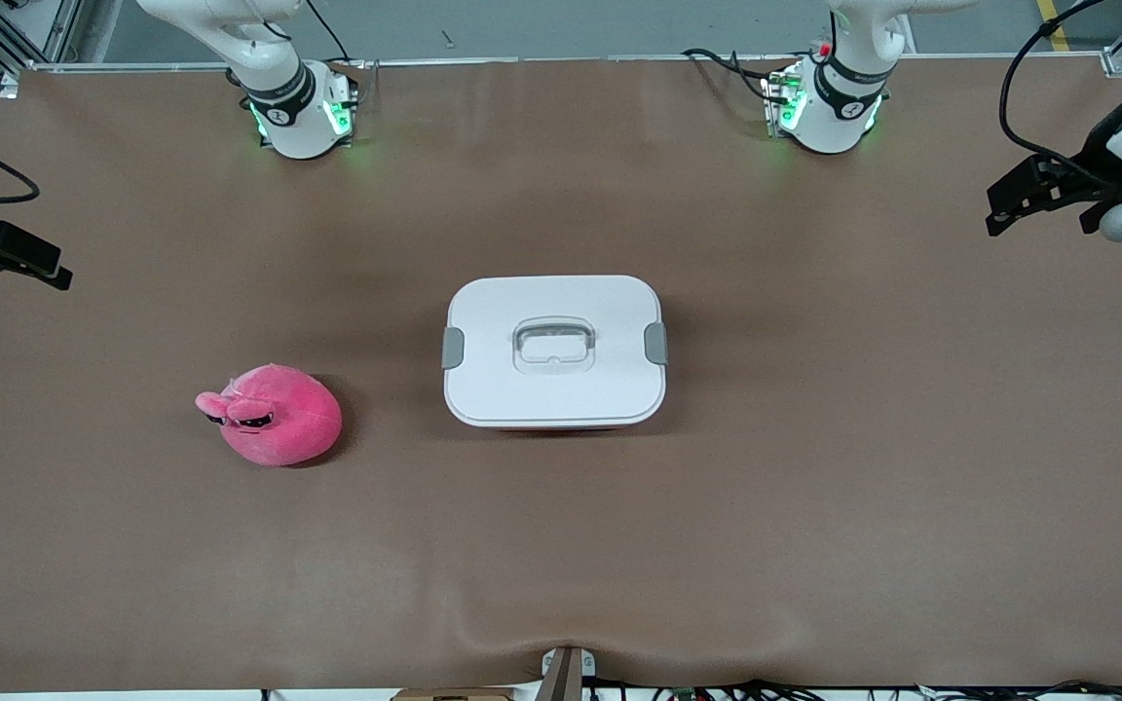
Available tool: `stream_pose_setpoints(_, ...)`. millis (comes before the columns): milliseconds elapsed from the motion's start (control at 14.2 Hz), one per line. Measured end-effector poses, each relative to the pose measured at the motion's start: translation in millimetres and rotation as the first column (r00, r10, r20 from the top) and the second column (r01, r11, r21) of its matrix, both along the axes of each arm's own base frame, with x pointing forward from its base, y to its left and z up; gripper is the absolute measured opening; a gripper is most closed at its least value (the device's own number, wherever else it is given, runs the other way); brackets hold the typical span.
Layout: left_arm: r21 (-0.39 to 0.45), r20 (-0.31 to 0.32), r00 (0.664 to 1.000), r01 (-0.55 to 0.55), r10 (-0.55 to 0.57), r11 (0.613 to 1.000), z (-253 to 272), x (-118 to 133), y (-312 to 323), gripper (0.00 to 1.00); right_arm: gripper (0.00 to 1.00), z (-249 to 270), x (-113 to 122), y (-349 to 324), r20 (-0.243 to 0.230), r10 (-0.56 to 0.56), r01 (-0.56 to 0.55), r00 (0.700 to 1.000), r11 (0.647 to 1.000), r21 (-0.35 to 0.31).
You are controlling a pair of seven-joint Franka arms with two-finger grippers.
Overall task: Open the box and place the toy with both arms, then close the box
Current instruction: 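Move the right gripper toward the pink plush and the left gripper toward the box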
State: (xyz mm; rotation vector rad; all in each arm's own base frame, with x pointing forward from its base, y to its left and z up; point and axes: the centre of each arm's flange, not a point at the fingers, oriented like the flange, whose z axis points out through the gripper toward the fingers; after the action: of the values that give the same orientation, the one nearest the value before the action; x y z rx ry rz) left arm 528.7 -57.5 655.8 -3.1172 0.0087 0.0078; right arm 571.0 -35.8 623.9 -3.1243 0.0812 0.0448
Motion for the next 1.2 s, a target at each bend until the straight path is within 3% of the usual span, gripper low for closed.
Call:
stream_pose_setpoints(422,-0.001,0.011,1.000,-0.002,0.002,1.000,6.7,-0.6,1.0,1.00,1.00,-3.1,2.4,-0.7,-0.004,-0.001,0.001,1.000,1.000,0.000)
stream_pose_setpoints(774,-0.001,-0.006,1.000,-0.002,0.002,1.000,-0.1,2.7,1.3,1.00,1.00,-0.1,5.3,3.3,0.020,0.006,-0.006,1.000,1.000,-0.002)
stream_pose_setpoints(1196,-0.003,-0.034,0.999,-0.006,0.006,1.000,-15.6,12.1,2.0,1.00,1.00,-20.8,24.6,50.2,0.036,0.089,-0.089,0.995,0.996,-0.004)
